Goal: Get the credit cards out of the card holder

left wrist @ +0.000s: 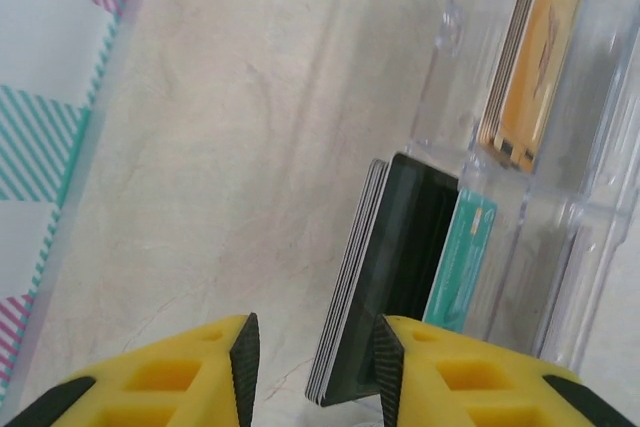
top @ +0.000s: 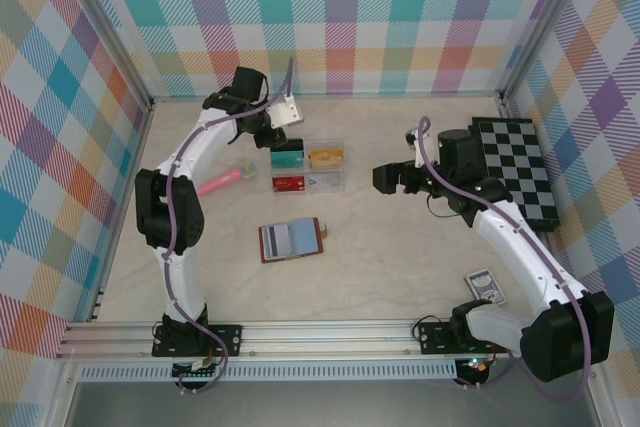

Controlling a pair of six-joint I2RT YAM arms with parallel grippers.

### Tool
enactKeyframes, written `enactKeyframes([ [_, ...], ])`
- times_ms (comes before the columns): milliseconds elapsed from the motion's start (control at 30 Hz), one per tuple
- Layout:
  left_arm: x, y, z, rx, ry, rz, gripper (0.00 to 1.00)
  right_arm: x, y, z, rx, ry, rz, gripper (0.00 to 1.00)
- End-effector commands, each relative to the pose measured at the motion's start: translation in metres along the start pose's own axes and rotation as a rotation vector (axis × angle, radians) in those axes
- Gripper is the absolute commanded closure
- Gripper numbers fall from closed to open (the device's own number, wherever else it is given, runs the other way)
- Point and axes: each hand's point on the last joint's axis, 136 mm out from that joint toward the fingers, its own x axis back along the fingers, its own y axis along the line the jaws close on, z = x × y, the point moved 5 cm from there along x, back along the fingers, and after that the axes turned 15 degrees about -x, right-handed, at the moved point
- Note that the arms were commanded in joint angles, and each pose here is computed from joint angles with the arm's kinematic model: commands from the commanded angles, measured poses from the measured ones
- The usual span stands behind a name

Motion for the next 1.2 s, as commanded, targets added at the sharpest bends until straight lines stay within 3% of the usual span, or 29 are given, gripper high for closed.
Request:
enactKeyframes([
  [0, 0.049, 0.01, -0.022, 0.108, -0.14, -0.117, 0.62, -0.004, 0.004, -0.002, -0.083, 0.007, -0.006, 0.0],
  [200, 0.086, -0.003, -0.024, 0.36, -0.267, -0.303, 0.61, -0.028, 0.02, 0.01, -0.129, 0.087, 0.013, 0.02],
  [333, 0.106, -0.023, -0.007, 0.624, -0.286, -0.418, 0.58, -0.052, 0.044, 0.029, -0.132, 0.178, 0.03, 0.04],
  [400, 0.111, -0.038, 0.005, 0.759, -0.288, -0.456, 0.52, -0.065, 0.056, 0.039, -0.125, 0.204, 0.029, 0.05],
  [433, 0.113, -0.048, 0.011, 0.842, -0.286, -0.459, 0.44, -0.073, 0.063, 0.046, -0.119, 0.222, 0.034, 0.07],
  [600, 0.114, -0.098, 0.035, 1.133, -0.243, -0.412, 0.24, -0.106, 0.081, 0.079, -0.128, 0.325, 0.115, 0.15],
  [800, 0.111, -0.142, 0.069, 1.411, -0.109, -0.446, 0.11, -0.144, 0.102, 0.114, -0.117, 0.44, 0.152, 0.25],
  [967, 0.098, -0.171, 0.08, 1.536, 0.069, -0.326, 0.08, -0.174, 0.11, 0.134, -0.145, 0.509, 0.181, 0.31],
  [1167, 0.07, -0.206, 0.08, 1.632, 0.075, -0.13, 0.12, -0.198, 0.113, 0.144, -0.195, 0.581, 0.149, 0.5],
])
